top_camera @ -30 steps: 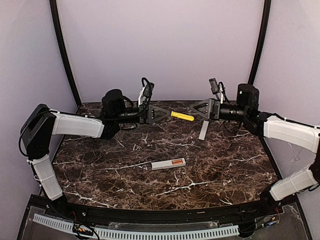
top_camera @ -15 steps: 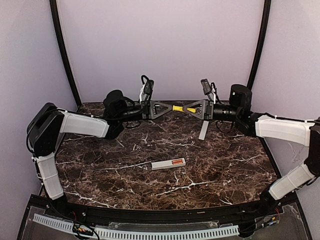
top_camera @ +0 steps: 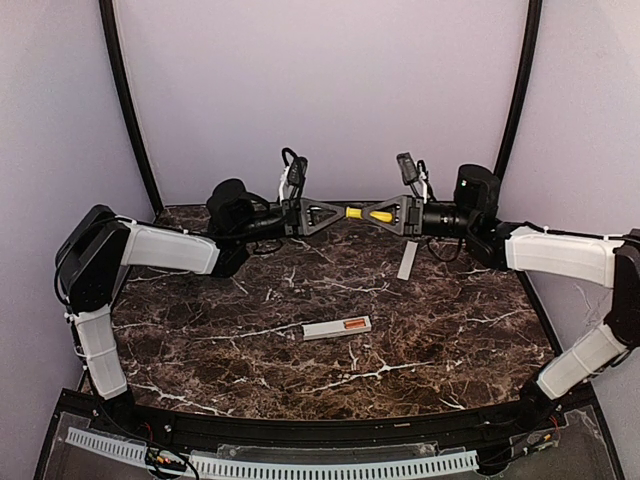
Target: Unload the batteries from the remote control
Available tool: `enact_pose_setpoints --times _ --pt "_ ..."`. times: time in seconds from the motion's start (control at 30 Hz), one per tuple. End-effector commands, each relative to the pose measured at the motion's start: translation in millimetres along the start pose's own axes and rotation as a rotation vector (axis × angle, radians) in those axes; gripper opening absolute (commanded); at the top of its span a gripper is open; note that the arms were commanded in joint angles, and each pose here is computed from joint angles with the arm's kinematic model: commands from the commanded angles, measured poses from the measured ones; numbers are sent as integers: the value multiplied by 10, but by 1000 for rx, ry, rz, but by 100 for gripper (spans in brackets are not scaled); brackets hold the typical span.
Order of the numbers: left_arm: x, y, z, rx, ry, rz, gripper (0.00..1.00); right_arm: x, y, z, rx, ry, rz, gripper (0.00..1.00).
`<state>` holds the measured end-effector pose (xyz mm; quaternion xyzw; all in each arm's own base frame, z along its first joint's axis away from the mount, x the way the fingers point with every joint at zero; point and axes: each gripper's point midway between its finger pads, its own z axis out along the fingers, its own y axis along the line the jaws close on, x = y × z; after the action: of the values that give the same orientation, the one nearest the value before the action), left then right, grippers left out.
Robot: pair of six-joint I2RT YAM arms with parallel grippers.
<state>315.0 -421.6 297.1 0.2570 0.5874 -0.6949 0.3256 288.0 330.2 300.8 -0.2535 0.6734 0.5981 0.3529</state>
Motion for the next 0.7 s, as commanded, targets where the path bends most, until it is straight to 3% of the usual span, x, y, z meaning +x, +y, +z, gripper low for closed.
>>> enact_pose_setpoints --times 0.0,0.2,0.53,0.67 --pt "-114 -108 25 34 -25 44 0 -113 116 49 -45 -16 -46 38" --pt "-100 -128 43 41 -18 48 0 -94 129 86 -65 1 -45 22" --pt "-69 -101 52 40 -10 43 0 -89 161 122 -85 37 -55 19" --pt "-56 -86 55 39 -6 41 0 -81 153 134 -88 47 -52 7"
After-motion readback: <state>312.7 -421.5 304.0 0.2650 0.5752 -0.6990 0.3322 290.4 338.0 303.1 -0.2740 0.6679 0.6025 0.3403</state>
